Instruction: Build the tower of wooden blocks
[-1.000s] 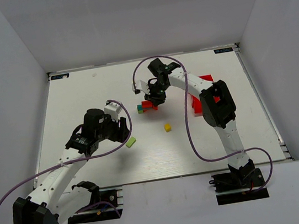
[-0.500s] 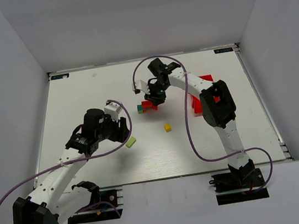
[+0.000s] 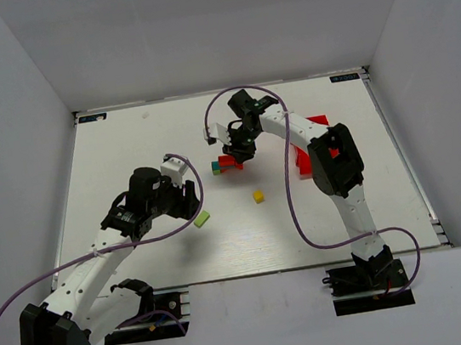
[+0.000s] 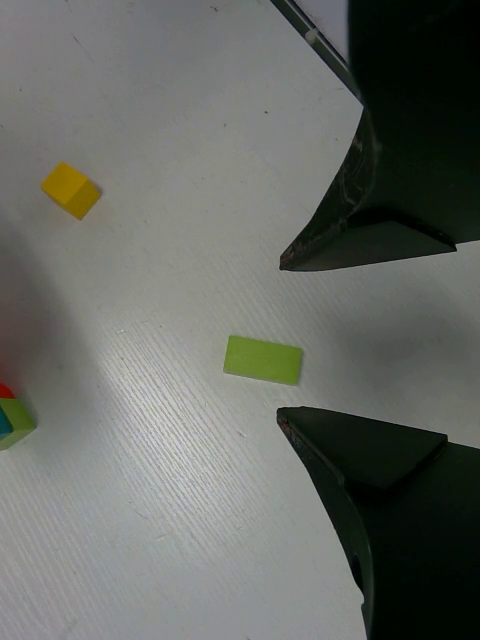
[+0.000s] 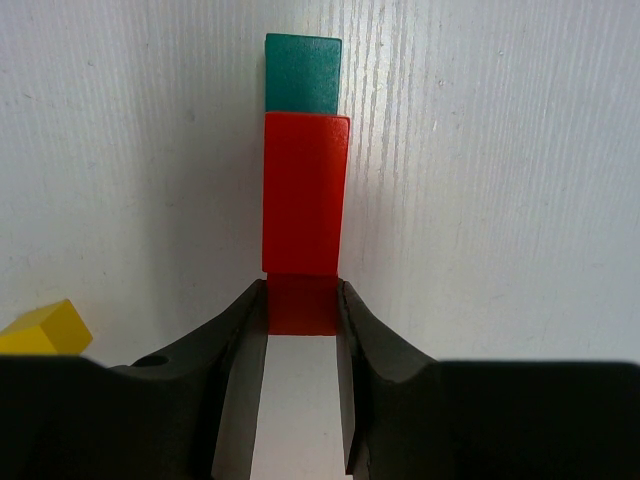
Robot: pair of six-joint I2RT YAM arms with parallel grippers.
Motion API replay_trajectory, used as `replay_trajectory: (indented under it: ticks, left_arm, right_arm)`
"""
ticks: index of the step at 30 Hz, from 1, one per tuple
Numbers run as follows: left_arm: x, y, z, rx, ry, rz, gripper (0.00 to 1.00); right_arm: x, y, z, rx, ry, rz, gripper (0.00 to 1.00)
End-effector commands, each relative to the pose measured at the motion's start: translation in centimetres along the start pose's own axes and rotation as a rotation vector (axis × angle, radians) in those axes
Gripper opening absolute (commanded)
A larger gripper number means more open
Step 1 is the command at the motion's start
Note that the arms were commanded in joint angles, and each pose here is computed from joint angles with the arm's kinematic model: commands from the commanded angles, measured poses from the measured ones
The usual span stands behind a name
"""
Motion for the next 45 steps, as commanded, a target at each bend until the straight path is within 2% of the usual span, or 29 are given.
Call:
replay_trajectory:
  ticks: [1, 23, 28, 30, 32, 39, 41, 43, 44, 45]
  left_arm:
    - [-0.4, -0.4, 0.8, 0.018, -0.040, -0.015, 0.67]
    - [-0.4, -0.4, 0.8, 0.018, -0.040, -0.015, 0.67]
    - [-0.4, -0.4, 0.8, 0.018, -0.040, -0.015, 0.67]
    - [-0.4, -0.4, 0.8, 0.018, -0.040, -0.015, 0.67]
    - [-0.4, -0.4, 0.8, 0.018, -0.040, -0.015, 0.67]
    - [-0.4, -0.4, 0.8, 0.018, -0.040, -0.015, 0.67]
    - [-0.4, -0.4, 0.8, 0.018, -0.040, -0.015, 0.67]
    - [-0.4, -0.4, 0.8, 0.018, -0.040, -0.015, 0.67]
    - [-0.4, -0.4, 0.8, 0.018, -0.040, -0.015, 0.67]
    - [-0.4, -0.4, 0.8, 0.018, -0.040, -0.015, 0.67]
  right_arm:
    - [0.5, 0.0, 0.8, -0.007, -0.022, 0.006, 0.18]
    - [0.8, -0.1, 0.6, -0.004, -0.014, 0.002, 0.24]
    - [0.9, -0.1, 0.5, -0.001, -0.011, 0.003, 0.33]
    - [0.8, -0.2, 0.5, -0.001, -0.011, 0.000, 0.45]
    - [0.9, -0.2, 0.4, 0.000, -0.009, -0.002, 0.52]
    - [0.7, -0.3, 0.6, -0.006, -0.014, -0.015, 0.55]
    - [0.8, -0.2, 0.4, -0.005, -0.012, -0.009, 0.59]
    - [0.5, -0.2, 0.6, -0.010, -0.017, -0.011, 0.67]
    - [0.5, 0.0, 0.4, -0.008, -0.011, -0.007, 0.76]
    - [-0.1, -0.1, 0.9, -0.017, -0.022, -0.019, 0.90]
Point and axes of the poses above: each gripper's point midway between its finger pads, its own x axis out along the fingers, its own y axis along the line the jaws close on, z = x × y, the point moved 2 cm from there along -x, back along the fingers, and after that the axes turned 9 degrees about x, right-handed, at the moved point
